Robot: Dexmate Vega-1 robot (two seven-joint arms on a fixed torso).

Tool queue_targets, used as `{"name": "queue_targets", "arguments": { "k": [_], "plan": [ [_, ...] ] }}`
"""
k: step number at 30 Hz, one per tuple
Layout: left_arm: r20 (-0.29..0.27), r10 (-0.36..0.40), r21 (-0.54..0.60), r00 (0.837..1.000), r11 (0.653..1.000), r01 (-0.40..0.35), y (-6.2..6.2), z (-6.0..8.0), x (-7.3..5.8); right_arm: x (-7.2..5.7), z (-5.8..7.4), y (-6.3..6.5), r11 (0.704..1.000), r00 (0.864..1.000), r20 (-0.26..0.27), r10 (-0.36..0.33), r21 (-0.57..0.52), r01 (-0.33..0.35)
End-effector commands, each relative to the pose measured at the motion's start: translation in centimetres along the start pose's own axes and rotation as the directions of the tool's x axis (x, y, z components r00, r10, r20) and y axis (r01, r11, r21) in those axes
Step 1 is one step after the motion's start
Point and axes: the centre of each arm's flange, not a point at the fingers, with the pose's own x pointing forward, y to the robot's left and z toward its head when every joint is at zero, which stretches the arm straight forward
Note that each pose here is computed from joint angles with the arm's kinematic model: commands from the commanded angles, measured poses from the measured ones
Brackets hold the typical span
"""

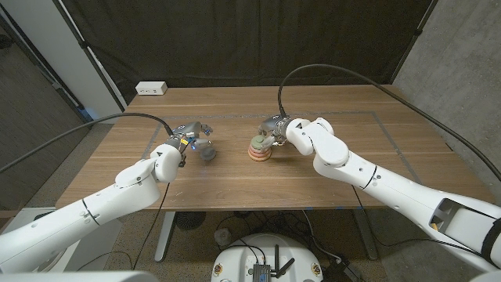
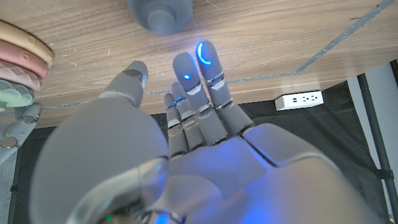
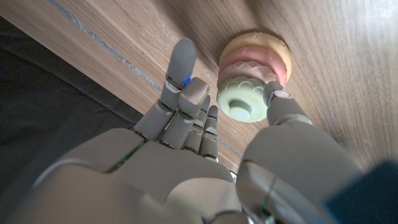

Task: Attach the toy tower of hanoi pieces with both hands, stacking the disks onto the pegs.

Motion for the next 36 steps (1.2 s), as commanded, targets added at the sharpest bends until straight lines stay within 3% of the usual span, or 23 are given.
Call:
{"name": "queue_targets", "arguments": {
  "k": [1, 9, 12, 19, 36],
  "plan": [
    [0.001, 0.011, -0.006, 1.000, 1.000, -0.011, 0.1, 0.1, -0.3, -1.5, -1.1, 0.2, 0.999, 0.999, -0.029, -0.024, 0.042, 0.025],
    [0.011, 0.016, -0.011, 1.000, 1.000, -0.016, 0.3, 0.3, -0.2, -2.6, -2.1, 0.4, 0.994, 0.996, -0.064, -0.062, 0.088, 0.067],
    [0.013, 0.014, -0.011, 1.000, 1.000, -0.014, 0.4, 0.4, -0.1, -3.2, -2.8, 0.5, 0.986, 0.991, -0.082, -0.105, 0.125, 0.115],
    [0.009, 0.018, -0.012, 1.000, 1.000, -0.018, 0.7, 0.4, -0.2, -3.7, -3.6, 0.9, 0.973, 0.985, -0.105, -0.135, 0.171, 0.152],
    [-0.003, 0.053, -0.032, 0.999, 0.998, -0.053, 1.0, 0.6, -0.5, -5.4, -6.2, 2.0, 0.934, 0.957, -0.186, -0.221, 0.243, 0.263]
  ]
}}
